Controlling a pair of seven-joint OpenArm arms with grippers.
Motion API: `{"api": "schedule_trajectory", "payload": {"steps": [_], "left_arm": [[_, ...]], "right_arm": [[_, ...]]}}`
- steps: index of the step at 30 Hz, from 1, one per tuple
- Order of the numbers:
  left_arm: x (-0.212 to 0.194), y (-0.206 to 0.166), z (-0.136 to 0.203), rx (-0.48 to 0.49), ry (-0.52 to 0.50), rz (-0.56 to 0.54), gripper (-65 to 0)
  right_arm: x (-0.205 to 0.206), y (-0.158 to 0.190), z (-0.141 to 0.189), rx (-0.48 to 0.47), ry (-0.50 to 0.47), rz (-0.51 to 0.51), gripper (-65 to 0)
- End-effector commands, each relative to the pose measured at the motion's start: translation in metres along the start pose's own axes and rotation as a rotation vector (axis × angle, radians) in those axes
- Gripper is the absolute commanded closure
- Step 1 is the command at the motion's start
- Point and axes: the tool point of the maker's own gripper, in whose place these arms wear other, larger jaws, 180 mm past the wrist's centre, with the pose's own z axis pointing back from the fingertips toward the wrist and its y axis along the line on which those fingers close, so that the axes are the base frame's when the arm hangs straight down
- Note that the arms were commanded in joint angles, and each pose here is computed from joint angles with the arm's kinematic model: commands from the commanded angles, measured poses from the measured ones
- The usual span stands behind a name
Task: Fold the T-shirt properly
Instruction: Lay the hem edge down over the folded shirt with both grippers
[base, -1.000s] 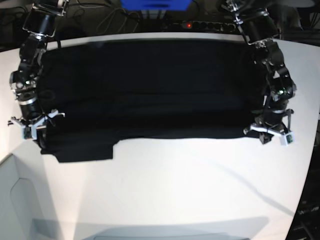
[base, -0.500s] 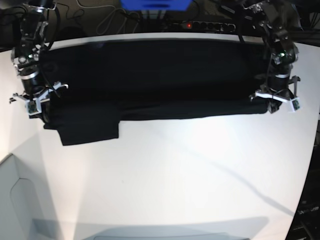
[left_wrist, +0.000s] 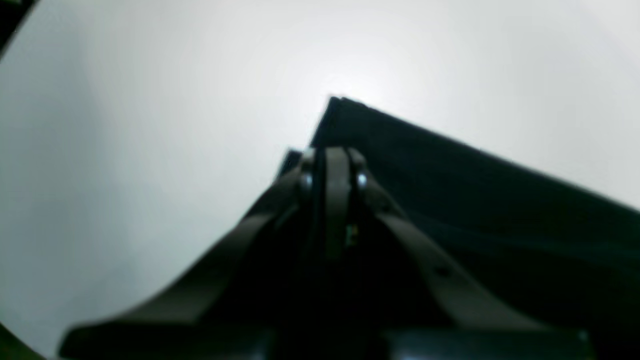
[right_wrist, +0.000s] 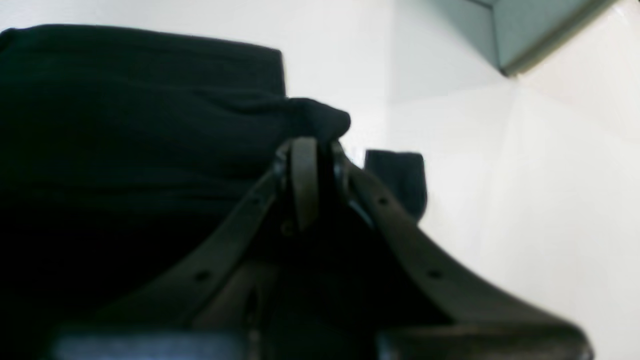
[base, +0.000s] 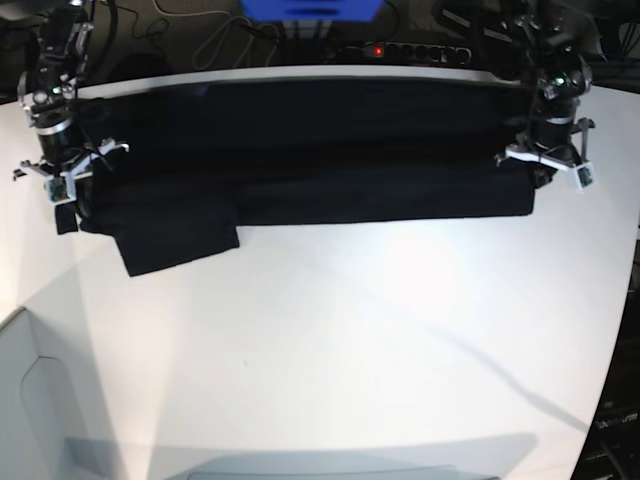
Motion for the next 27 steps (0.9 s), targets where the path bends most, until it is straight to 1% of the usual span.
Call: {"api": "schedule_trajectory", "payload": {"steps": [1, 11, 16, 22, 27], "left_arm": [[0.012, 0.004, 0.004, 0.009, -0.046, -0.018, 0.0], [-0.008, 0.009, 0.002, 0.018, 0.008, -0.01, 0.0], [-0.008, 0.01, 0.003, 0.02, 0.007, -0.01, 0.0], [-0.007, 0.012, 0.003, 0.023, 0.009, -0.016, 0.0], [-0.014, 0.013, 0.001, 0.026, 0.026, -0.009, 0.0]], "right_arm": [[0.014, -0.008, 0.002, -0.012, -0.049, 0.016, 0.0], [-0.01, -0.001, 0.013, 0.007, 0.016, 0.013, 0.0], [-0.021, 0.003, 0.021, 0.019, 0.044, 0.014, 0.0], [-0.024, 0.002, 0.022, 0.018, 0.056, 0.013, 0.0], [-0.043, 0.002, 0.019, 0.016, 0.096, -0.014, 0.0]]}}
